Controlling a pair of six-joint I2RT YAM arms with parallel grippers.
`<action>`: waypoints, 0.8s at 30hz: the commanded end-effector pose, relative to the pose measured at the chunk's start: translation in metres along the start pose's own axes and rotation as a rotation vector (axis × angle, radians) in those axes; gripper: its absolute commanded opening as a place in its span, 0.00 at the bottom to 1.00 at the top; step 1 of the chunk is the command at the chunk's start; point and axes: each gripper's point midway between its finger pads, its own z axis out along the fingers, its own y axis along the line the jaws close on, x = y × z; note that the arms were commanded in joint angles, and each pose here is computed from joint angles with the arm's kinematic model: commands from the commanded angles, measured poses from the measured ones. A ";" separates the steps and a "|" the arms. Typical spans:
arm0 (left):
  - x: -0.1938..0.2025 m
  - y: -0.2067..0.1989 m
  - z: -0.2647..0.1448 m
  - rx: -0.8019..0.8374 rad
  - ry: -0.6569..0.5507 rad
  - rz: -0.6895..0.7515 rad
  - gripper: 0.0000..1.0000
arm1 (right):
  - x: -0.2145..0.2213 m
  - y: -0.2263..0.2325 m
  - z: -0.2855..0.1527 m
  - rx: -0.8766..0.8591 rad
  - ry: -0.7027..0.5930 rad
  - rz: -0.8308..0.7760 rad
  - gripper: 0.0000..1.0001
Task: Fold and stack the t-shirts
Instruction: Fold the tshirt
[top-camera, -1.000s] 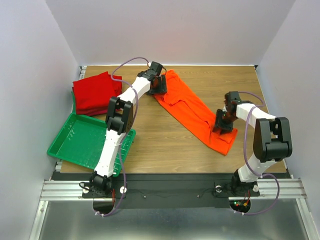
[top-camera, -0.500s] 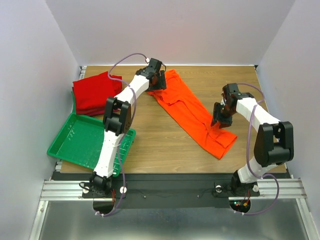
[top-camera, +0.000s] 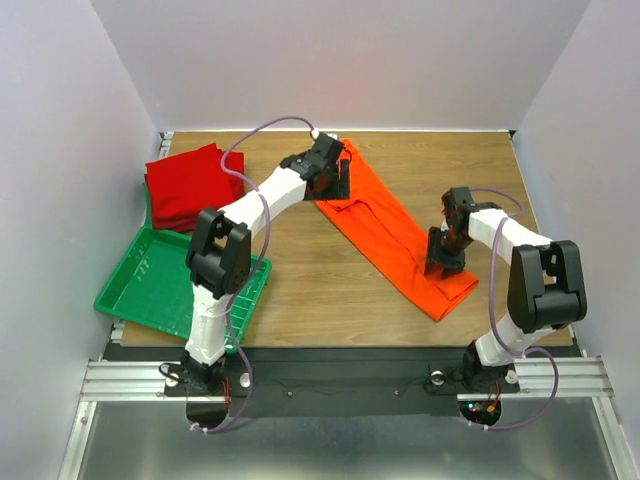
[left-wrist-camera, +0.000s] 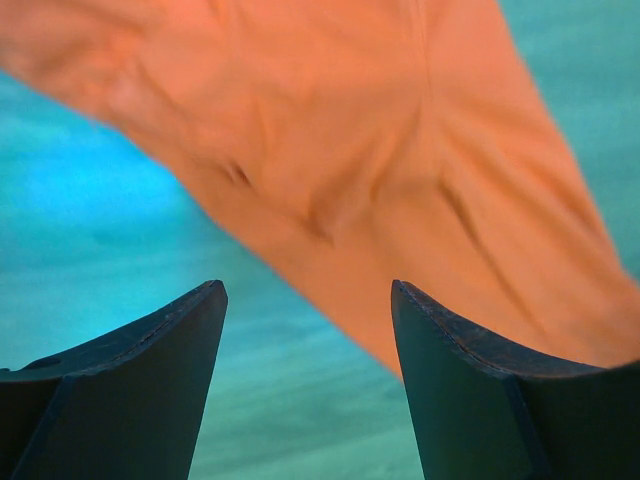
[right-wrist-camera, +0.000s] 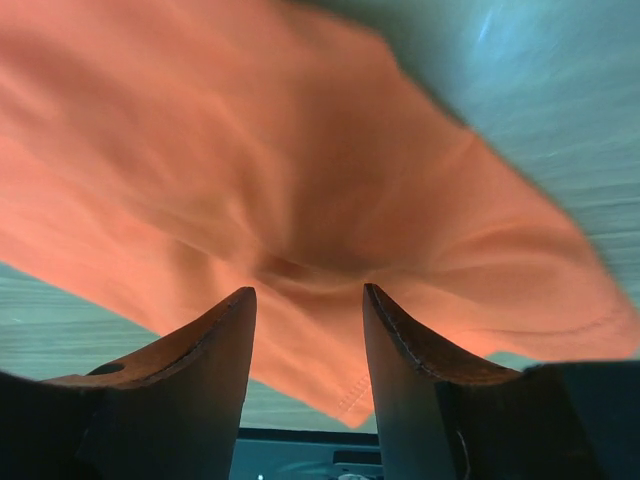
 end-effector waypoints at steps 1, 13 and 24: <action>-0.001 -0.009 -0.045 0.041 -0.058 0.016 0.79 | 0.008 0.008 0.003 -0.064 -0.011 0.033 0.52; 0.029 0.008 -0.092 0.044 -0.090 -0.050 0.79 | 0.053 0.027 0.000 -0.161 0.040 0.107 0.52; 0.060 0.029 -0.128 0.013 -0.117 -0.107 0.79 | 0.069 0.042 -0.009 -0.201 0.004 0.057 0.52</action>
